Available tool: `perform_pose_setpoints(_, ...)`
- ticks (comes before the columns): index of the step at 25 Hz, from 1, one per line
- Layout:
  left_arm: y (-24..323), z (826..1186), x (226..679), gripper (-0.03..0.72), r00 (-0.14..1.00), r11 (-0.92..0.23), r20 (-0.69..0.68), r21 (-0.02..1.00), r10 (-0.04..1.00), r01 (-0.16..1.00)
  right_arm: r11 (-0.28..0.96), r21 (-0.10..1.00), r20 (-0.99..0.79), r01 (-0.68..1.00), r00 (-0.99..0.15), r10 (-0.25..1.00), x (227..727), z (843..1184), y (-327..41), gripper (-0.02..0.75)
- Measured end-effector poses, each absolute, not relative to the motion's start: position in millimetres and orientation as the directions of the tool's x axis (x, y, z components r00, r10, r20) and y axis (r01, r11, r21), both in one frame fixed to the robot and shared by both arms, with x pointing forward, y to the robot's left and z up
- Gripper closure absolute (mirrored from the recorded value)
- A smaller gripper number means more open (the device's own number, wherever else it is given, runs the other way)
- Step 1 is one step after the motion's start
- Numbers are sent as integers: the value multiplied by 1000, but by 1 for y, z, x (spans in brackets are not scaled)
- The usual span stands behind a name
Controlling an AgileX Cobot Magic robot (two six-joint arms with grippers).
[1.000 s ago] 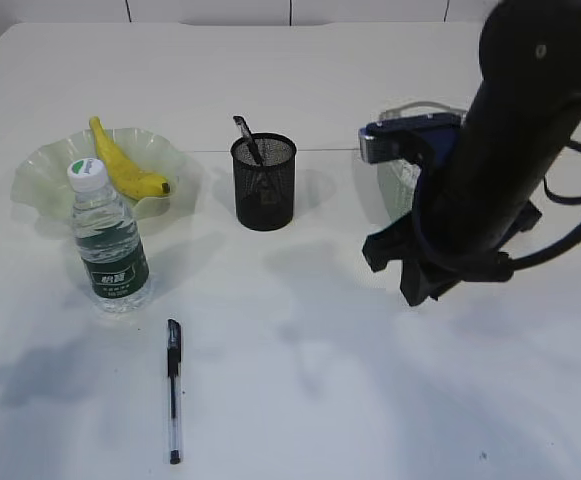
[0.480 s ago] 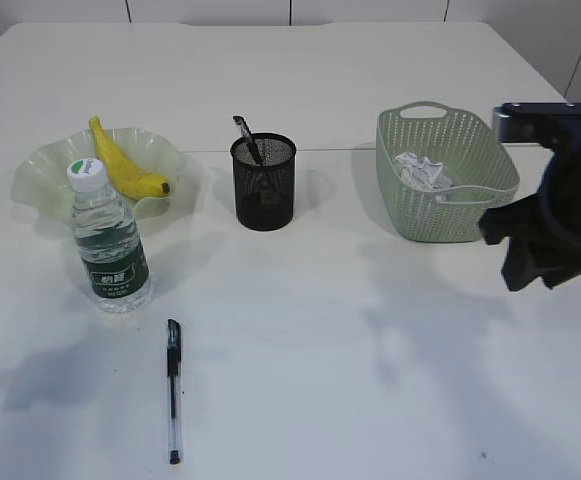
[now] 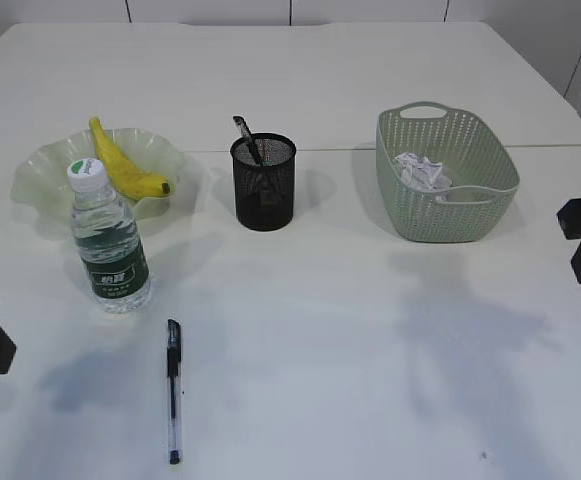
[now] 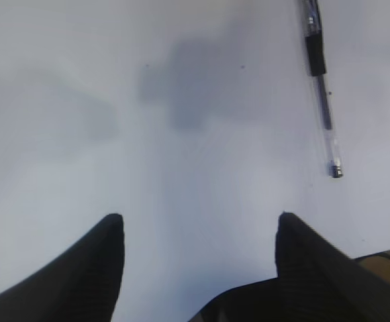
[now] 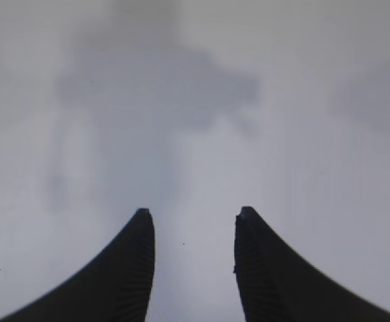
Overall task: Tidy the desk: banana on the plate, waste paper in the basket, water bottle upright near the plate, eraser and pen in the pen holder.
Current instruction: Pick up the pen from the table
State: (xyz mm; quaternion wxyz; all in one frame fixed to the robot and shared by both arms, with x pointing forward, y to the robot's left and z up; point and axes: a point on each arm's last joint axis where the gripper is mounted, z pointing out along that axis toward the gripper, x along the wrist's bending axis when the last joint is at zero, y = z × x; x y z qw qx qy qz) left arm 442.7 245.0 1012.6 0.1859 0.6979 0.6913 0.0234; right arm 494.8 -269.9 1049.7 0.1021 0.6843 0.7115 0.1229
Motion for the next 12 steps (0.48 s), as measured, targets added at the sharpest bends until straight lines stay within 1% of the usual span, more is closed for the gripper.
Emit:
perform_pose_setpoints(3, 223, 1014, 439, 194, 70, 12, -253, 311, 965, 950, 23, 316, 21, 949, -32, 999, 493, 1052, -271, 433)
perform_pose_setpoints(6, 206, 1016, 437, 208, 72, 29, -274, 348, 959, 937, 24, 309, 14, 951, -29, 999, 491, 1052, -271, 433)
perform_pose_setpoints(9, 195, 1018, 436, 239, 63, 54, -281, 389, 958, 920, 24, 296, 11, 955, -29, 1000, 490, 1052, -272, 433)
perform_pose_setpoints(12, 186, 1021, 440, 249, 53, 72, -287, 408, 956, 910, 24, 295, 11, 955, -29, 1000, 490, 1052, -272, 433)
